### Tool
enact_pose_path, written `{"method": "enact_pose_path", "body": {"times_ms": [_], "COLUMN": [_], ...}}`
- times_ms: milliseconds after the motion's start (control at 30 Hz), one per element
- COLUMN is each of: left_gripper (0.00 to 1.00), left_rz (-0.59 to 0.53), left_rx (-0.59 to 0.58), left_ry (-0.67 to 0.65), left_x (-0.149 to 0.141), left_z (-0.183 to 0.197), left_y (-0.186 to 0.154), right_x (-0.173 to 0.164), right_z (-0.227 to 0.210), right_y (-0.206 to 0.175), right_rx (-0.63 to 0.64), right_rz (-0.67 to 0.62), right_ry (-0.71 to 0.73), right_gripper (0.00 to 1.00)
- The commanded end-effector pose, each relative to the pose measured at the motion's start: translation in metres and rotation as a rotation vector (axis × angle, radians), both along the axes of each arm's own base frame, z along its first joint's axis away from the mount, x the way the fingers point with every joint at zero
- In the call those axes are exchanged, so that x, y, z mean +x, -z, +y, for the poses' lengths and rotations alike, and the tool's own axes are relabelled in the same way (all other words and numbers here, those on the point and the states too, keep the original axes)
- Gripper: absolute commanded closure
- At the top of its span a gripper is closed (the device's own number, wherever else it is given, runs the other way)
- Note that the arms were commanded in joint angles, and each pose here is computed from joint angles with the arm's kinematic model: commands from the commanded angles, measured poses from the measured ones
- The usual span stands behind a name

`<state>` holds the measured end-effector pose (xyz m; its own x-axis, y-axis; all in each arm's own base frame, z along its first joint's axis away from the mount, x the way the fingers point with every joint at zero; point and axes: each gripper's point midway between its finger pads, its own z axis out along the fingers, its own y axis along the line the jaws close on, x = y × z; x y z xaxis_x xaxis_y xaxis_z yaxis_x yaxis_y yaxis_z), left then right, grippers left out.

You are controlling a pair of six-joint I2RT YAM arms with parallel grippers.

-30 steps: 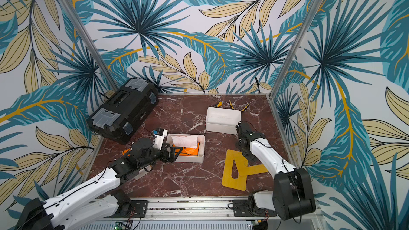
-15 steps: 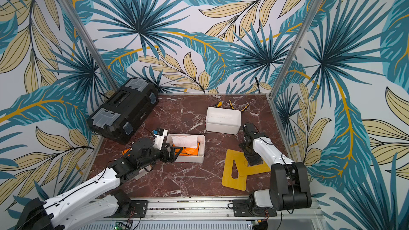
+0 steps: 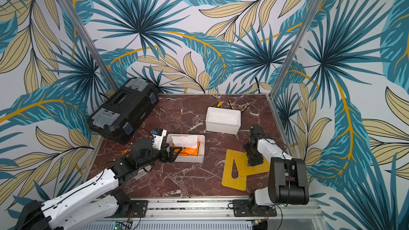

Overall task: Put the tissue paper into the tissue box
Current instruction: Pick up the box lid from the center of the board.

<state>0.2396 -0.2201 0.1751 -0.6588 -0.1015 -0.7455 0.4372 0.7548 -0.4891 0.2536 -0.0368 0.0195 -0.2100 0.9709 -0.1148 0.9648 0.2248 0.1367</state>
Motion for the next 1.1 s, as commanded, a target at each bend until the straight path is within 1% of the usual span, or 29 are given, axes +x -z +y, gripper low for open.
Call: {"method": "enact_pose_path", "body": {"times_ms": [0, 400, 667, 833, 967, 1067], "left_gripper": [0.0, 0.0, 0.0, 0.0, 0.0, 0.0], "left_rz": [-0.015, -0.015, -0.012, -0.015, -0.013, -0.015], "left_rx": [0.014, 0.012, 0.017, 0.017, 0.016, 0.012], "left_ry": [0.002, -0.001, -0.005, -0.008, -0.011, -0.015], "left_x": [-0.002, -0.003, -0.003, -0.003, -0.003, -0.002], "left_z": [0.003, 0.004, 0.005, 0.006, 0.006, 0.006], "left_y": [0.0, -0.001, 0.001, -0.001, -0.001, -0.001], "right_x": [-0.001, -0.001, 0.002, 0.008, 0.012, 0.013], "right_z": [0.001, 0.007, 0.01, 0.01, 0.009, 0.008], "right_y": [0.007, 0.02, 0.025, 0.019, 0.007, -0.005], "right_rx": [0.033, 0.084, 0.105, 0.104, 0.092, 0.077], "right_rz": [0.027, 0.054, 0.042, 0.01, -0.036, -0.075], "right_ry": [0.019, 0.037, 0.045, 0.03, 0.012, -0.004], "right_gripper": [0.25, 0.38, 0.5, 0.55, 0.62, 0.66]}}
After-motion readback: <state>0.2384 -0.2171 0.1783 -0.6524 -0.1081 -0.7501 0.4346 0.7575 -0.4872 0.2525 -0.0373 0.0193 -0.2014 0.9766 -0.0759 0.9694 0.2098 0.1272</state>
